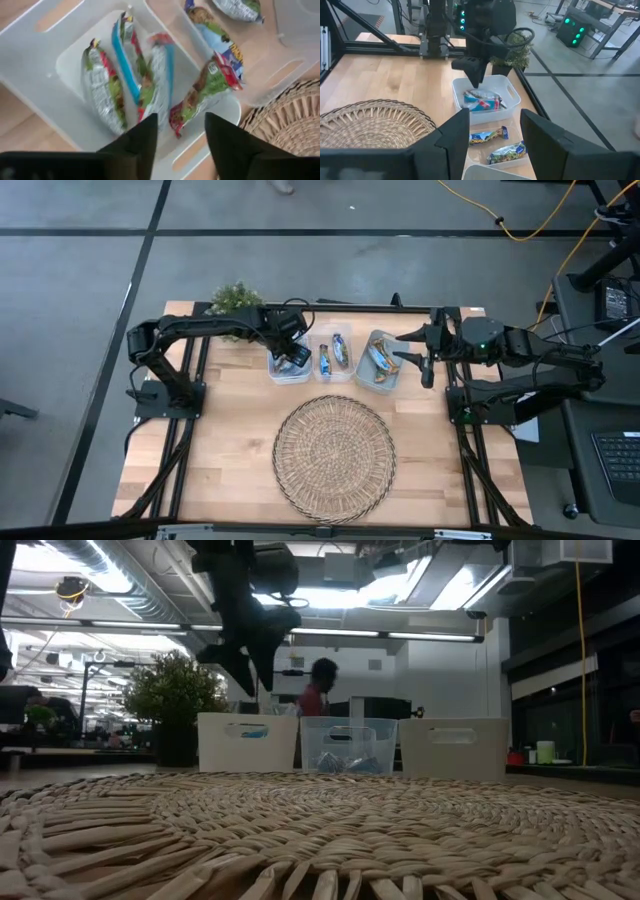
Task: Pick and place Granola Bars by type
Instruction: Put the red granola bar into the white bin, then return to Home Position
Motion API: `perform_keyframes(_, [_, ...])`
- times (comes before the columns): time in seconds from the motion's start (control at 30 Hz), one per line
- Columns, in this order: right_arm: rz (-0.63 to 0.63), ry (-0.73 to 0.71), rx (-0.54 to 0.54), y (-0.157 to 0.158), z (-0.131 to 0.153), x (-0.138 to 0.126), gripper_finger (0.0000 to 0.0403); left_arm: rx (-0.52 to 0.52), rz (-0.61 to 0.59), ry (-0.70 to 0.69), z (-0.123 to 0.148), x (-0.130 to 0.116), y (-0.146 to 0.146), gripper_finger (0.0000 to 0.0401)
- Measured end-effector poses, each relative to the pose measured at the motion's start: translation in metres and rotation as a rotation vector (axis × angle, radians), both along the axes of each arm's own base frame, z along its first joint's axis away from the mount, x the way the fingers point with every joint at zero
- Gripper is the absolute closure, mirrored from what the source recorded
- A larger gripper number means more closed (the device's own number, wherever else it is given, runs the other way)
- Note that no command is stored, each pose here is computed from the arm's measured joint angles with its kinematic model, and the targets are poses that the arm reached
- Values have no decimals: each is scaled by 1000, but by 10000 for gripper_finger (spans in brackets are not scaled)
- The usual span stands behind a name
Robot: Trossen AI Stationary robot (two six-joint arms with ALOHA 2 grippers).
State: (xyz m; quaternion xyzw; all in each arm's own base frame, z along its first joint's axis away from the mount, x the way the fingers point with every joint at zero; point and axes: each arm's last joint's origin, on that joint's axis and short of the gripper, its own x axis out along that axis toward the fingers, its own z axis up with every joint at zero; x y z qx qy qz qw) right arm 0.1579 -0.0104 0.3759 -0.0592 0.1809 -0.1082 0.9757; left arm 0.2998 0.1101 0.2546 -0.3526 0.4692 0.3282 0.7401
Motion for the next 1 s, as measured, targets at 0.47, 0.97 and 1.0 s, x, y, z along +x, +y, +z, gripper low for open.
perform_keyframes(0.47, [60,24,-7,2,-2,0,225,71,139,-287,87,-55,-21,178])
perform_keyframes(0.97, [121,9,-97,2,1,1,225,89,-158,-904,196,-185,-89,178])
perform_keyframes(1.0, [120,2,-96,2,2,1,225,165,-183,-920,199,-195,-92,178])
